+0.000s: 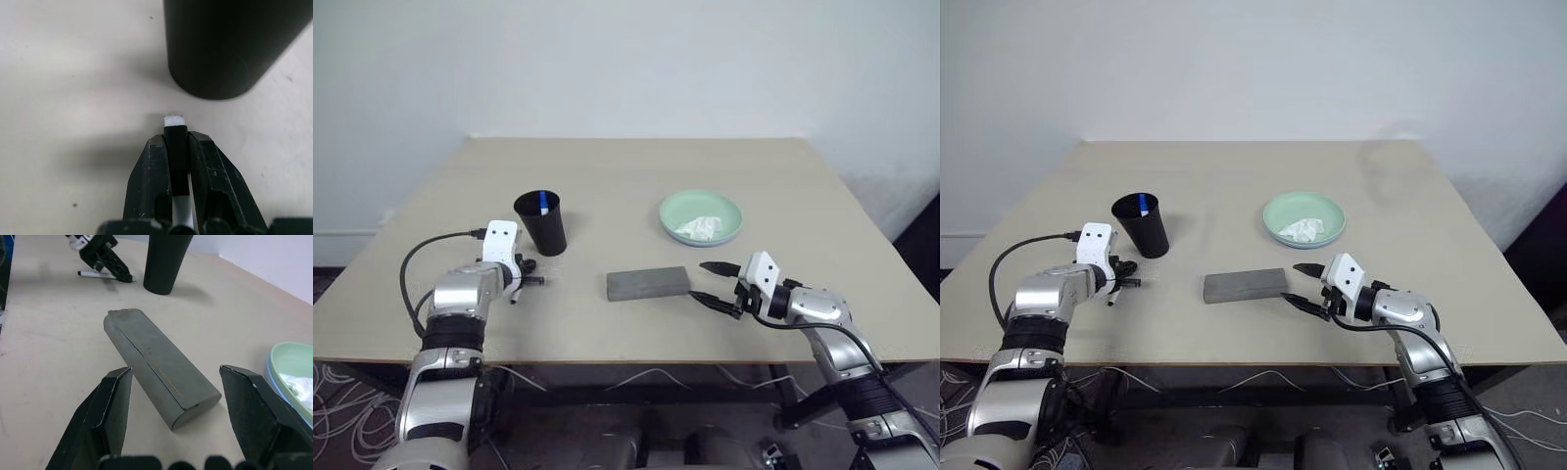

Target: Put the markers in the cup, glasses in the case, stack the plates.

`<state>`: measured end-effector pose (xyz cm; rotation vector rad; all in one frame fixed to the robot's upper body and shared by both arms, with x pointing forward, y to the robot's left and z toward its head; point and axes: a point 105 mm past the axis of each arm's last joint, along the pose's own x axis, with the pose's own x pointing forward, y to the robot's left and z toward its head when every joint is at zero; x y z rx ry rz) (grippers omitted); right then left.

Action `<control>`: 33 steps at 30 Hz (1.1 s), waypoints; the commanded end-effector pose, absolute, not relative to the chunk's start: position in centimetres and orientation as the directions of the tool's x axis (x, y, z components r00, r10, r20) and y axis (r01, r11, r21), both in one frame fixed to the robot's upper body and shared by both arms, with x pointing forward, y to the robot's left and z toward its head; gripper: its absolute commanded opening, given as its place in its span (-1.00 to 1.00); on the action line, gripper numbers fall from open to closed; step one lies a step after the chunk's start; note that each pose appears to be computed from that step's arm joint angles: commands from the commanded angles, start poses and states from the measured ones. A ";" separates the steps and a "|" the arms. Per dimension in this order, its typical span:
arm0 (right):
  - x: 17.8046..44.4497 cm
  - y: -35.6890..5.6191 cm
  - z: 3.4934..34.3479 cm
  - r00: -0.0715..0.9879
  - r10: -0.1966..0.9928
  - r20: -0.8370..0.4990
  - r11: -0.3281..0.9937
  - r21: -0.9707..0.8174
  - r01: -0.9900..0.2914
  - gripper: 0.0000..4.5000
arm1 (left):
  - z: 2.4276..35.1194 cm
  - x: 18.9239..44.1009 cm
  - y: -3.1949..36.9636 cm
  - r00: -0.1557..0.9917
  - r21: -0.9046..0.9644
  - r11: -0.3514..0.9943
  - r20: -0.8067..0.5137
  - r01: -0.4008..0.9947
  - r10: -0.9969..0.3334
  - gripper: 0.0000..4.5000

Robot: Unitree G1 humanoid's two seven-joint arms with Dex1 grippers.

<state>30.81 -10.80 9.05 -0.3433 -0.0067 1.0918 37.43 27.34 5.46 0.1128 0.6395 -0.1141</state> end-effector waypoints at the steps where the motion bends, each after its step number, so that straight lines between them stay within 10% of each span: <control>1: 31.1 -10.9 10.6 0.473 0.872 -0.126 0.414 -0.326 -0.850 0.38 | 7.6 36.8 23.7 0.797 0.081 0.922 -0.536 0.378 -0.279 -0.95; 10: 31.4 -10.5 10.8 0.464 0.877 -0.123 0.405 -0.329 -0.853 0.38 | 13.9 37.8 17.8 0.839 0.228 0.807 -0.168 0.544 -0.518 -0.95; 22: 31.7 -10.6 11.1 0.477 0.872 -0.112 0.417 -0.340 -0.843 0.38 | 23.5 43.4 18.9 0.891 0.383 0.910 0.340 0.161 -0.300 -0.95; 33: 31.8 -10.7 11.1 0.495 0.863 -0.103 0.436 -0.346 -0.831 0.38 | 22.6 45.9 20.5 0.929 0.425 0.905 0.342 -0.018 -0.143 -0.79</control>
